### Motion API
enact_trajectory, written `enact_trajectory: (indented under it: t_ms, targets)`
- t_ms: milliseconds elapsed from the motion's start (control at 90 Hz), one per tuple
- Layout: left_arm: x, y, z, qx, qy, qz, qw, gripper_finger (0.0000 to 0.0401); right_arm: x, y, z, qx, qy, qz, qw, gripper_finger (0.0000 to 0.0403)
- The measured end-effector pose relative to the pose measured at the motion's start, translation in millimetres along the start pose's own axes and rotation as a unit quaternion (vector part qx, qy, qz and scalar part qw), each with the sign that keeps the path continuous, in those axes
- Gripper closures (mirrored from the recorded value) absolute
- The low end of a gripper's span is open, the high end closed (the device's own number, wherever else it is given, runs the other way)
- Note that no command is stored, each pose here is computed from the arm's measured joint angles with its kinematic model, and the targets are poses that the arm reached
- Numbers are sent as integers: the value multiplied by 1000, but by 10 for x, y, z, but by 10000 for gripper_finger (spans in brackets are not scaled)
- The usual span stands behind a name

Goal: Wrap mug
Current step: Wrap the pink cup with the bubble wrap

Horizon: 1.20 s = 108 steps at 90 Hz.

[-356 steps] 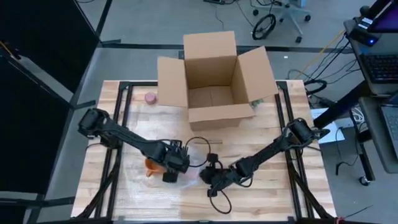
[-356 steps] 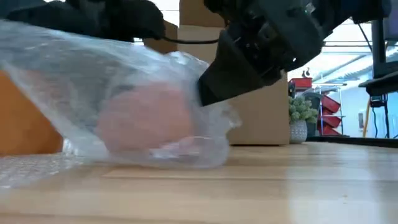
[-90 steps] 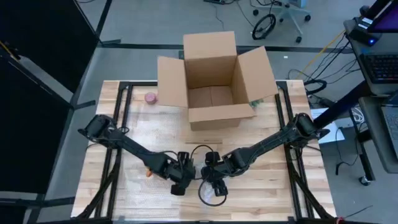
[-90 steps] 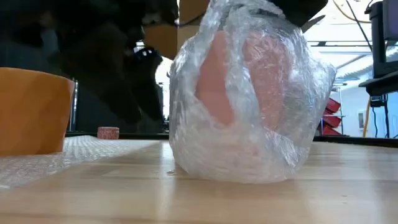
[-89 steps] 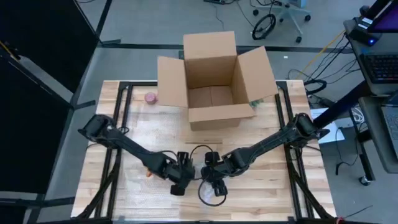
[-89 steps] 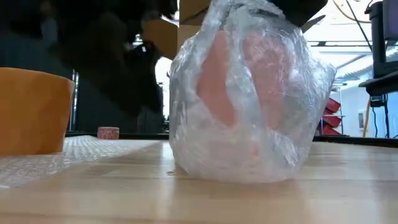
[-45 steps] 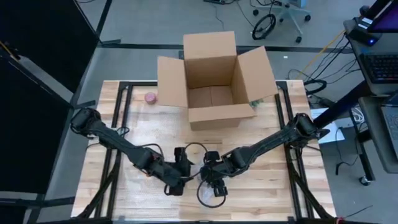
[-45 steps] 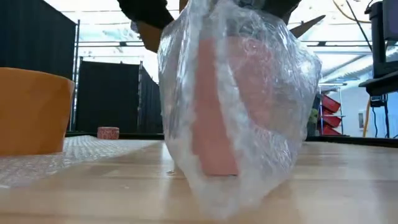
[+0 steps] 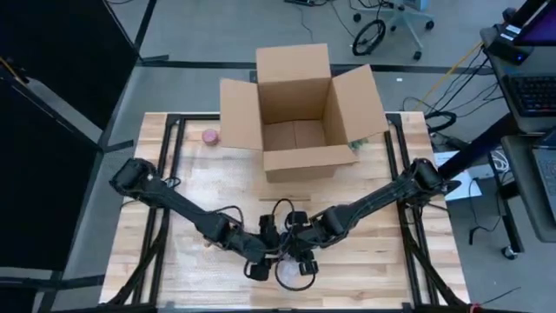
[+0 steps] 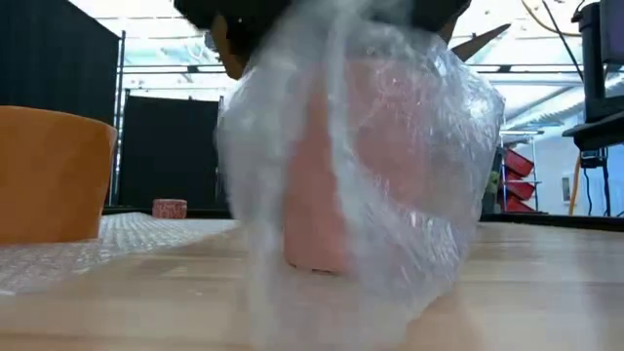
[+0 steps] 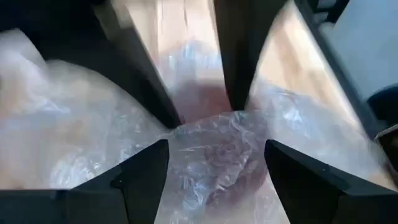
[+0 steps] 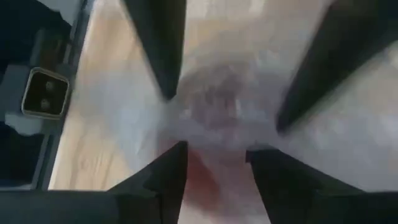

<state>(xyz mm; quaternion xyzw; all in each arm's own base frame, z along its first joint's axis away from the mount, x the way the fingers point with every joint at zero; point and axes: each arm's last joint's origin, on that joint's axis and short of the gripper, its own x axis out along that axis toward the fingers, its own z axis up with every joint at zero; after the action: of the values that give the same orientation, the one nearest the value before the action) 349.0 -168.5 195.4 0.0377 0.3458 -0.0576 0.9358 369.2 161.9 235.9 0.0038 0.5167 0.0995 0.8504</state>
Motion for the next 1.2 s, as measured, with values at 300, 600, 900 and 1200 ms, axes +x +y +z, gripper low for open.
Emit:
enact_trajectory:
  t_ms: [300,600,900,1200]
  targets:
    - [70,17,-5,-5,-3,-6,1000,146,-435,108,173,-8,27,-6,1000,243]
    - [76,18,-8,-6,-2,-10,1000,146,-652,86,-51,25,38,-138,989,243]
    - [80,15,-8,-6,-4,-14,1000,146,-545,-351,-725,162,-189,-84,965,243]
    - [83,12,-3,-7,-8,-16,1000,146,102,-951,-1545,349,-351,15,869,192]
